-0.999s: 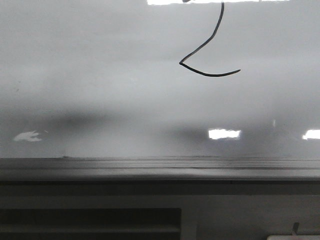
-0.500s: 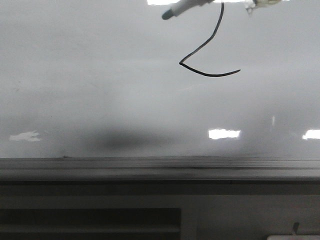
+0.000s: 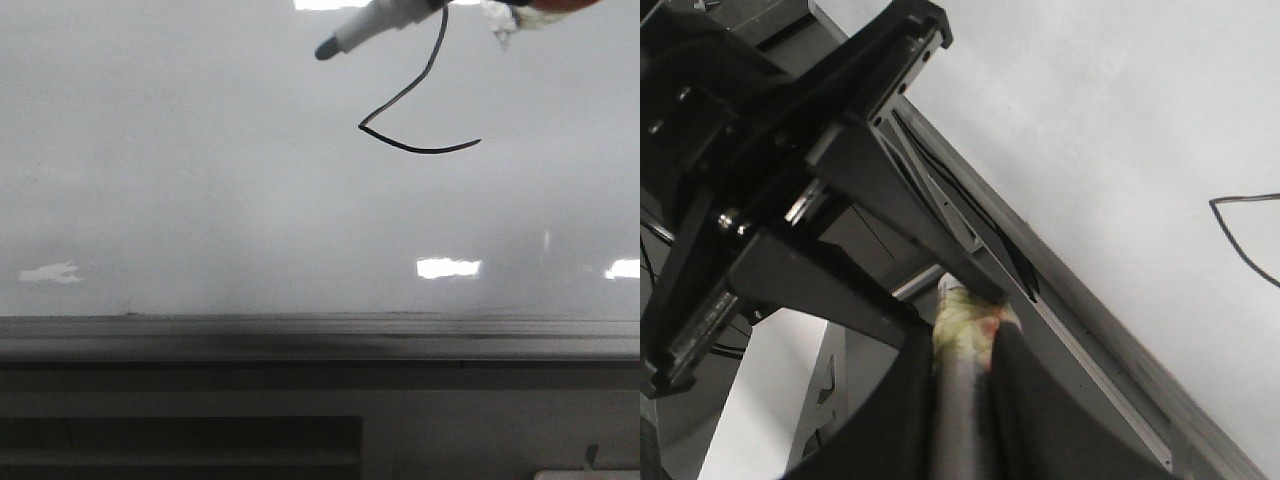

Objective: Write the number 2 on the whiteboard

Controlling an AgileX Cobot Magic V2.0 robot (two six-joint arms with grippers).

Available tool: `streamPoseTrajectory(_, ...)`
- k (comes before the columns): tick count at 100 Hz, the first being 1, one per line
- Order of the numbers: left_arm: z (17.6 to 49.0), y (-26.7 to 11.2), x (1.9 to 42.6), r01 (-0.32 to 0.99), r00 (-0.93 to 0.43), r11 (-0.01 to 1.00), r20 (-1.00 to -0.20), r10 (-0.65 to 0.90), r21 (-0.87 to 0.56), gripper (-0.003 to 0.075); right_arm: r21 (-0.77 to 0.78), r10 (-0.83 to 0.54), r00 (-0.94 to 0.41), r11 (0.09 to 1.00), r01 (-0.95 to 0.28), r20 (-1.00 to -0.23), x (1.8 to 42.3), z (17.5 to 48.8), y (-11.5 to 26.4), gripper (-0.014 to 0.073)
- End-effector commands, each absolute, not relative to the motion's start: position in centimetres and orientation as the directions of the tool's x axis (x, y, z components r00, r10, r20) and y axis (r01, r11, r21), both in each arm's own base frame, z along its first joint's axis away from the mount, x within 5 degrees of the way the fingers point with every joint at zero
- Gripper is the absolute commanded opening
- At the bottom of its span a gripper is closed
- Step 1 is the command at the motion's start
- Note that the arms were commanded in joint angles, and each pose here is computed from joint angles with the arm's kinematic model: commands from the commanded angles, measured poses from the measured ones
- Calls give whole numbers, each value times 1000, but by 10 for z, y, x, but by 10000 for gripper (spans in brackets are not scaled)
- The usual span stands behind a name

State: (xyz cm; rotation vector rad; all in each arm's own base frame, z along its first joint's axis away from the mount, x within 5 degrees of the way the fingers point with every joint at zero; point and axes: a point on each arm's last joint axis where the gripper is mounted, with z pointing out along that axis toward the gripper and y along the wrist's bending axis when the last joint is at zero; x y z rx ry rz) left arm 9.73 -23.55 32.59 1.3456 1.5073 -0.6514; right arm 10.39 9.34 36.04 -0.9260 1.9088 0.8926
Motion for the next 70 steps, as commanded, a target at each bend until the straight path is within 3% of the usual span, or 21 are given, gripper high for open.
streamPoseTrajectory(1, 349, -236, 100, 930, 95, 312, -947, 308, 195, 24, 259, -202, -373, 432, -864, -906, 100, 376, 97, -66)
streamPoseTrajectory(7, 349, -236, 100, 931, 94, 310, -946, 310, 194, -19, 259, -202, -373, 432, -864, -906, 100, 376, 97, -66)
streamPoseTrajectory(16, 349, -236, 100, 931, 93, 308, -945, 313, 194, -20, 259, -202, -373, 432, -864, -906, 100, 376, 97, -54)
streamPoseTrajectory(23, 349, -236, 100, 931, 93, 308, -945, 313, 194, -20, 259, -202, -373, 432, -864, -906, 100, 376, 97, 3)
streamPoseTrajectory(35, 350, -235, 100, 931, 92, 309, -947, 309, 192, -20, 268, -184, -382, 449, -853, -906, 102, 377, 96, 192)
streamPoseTrajectory(39, 350, -234, 100, 931, 89, 313, -948, 306, 188, -20, 274, -166, -388, 467, -841, -907, 104, 378, 96, 297)
streamPoseTrajectory(46, 351, -231, 102, 928, 71, 330, -952, 296, 172, -20, 262, -140, -375, 499, -826, -917, 106, 380, 94, 382)
streamPoseTrajectory(70, 351, -185, 118, 841, -44, 540, -991, 129, 33, -20, 169, 6, -221, 669, -724, -975, 98, 400, 76, 394)
